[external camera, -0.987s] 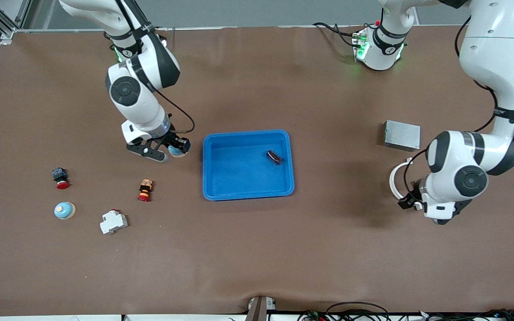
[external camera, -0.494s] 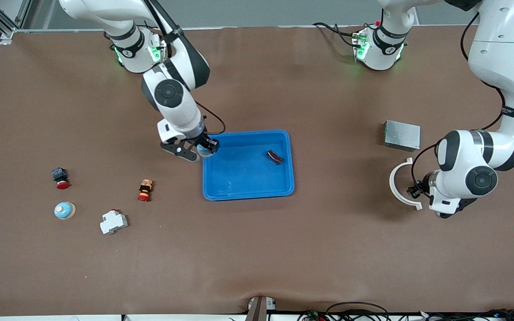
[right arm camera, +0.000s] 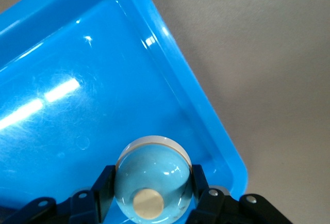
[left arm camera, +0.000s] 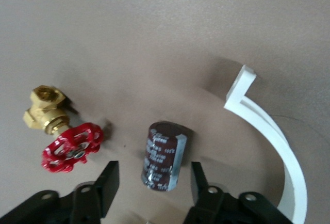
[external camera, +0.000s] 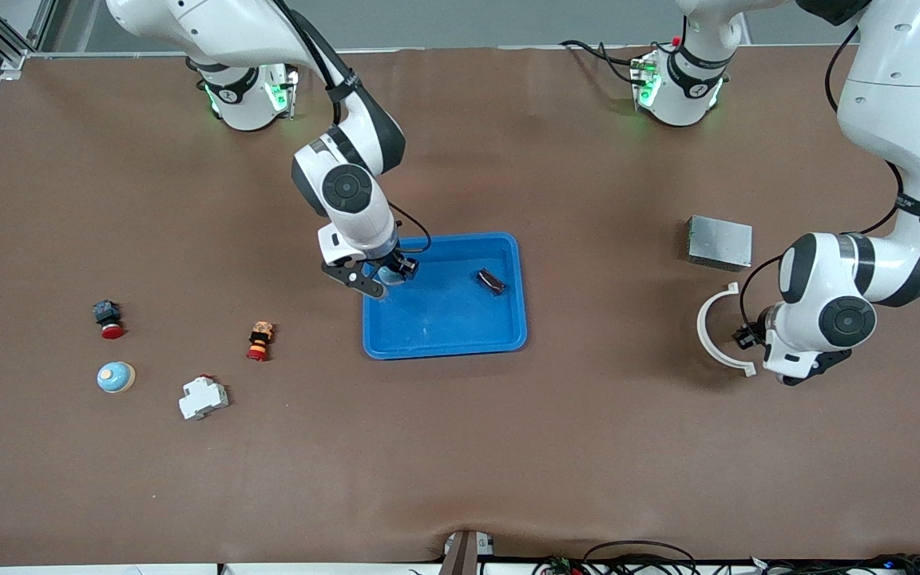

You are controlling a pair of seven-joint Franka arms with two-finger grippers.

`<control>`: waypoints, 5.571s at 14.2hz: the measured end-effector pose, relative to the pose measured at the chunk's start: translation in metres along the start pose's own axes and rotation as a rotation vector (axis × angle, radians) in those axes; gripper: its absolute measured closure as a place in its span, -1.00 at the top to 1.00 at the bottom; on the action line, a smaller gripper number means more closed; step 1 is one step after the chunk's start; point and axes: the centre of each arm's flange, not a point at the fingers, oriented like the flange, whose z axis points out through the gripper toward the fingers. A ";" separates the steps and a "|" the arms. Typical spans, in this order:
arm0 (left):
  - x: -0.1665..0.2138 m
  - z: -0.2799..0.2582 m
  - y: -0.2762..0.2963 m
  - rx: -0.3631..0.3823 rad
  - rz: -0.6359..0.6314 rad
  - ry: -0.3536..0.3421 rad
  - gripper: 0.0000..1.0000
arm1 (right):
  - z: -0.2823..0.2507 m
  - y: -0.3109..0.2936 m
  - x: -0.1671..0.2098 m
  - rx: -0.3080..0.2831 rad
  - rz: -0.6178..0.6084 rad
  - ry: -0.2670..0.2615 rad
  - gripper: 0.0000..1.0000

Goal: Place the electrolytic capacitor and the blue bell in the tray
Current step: 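Grasp the second capacitor with the left gripper while the right gripper lowers the bell, then drop the capacitor and bell into the tray with both grippers, then reach the right gripper to the second bell while the left gripper returns to rest, then grasp the second blue bell with the right gripper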

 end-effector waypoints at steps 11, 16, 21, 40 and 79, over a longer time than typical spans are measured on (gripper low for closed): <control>-0.015 -0.061 0.016 -0.010 0.034 0.034 -0.33 | 0.035 -0.022 -0.004 -0.003 0.039 -0.004 0.28; -0.059 -0.123 0.066 -0.055 0.087 0.078 -0.33 | 0.038 -0.024 -0.008 -0.005 0.035 -0.005 0.28; -0.115 -0.163 0.146 -0.138 0.025 0.105 -0.33 | 0.042 -0.033 -0.019 0.001 0.038 -0.002 0.28; -0.295 -0.090 0.394 -0.442 -0.522 -0.106 -0.33 | -0.122 0.043 0.118 -0.137 -0.237 0.011 1.00; -0.189 -0.438 -0.070 -0.200 0.346 0.216 1.00 | 0.018 0.410 0.434 -0.071 -0.884 0.028 1.00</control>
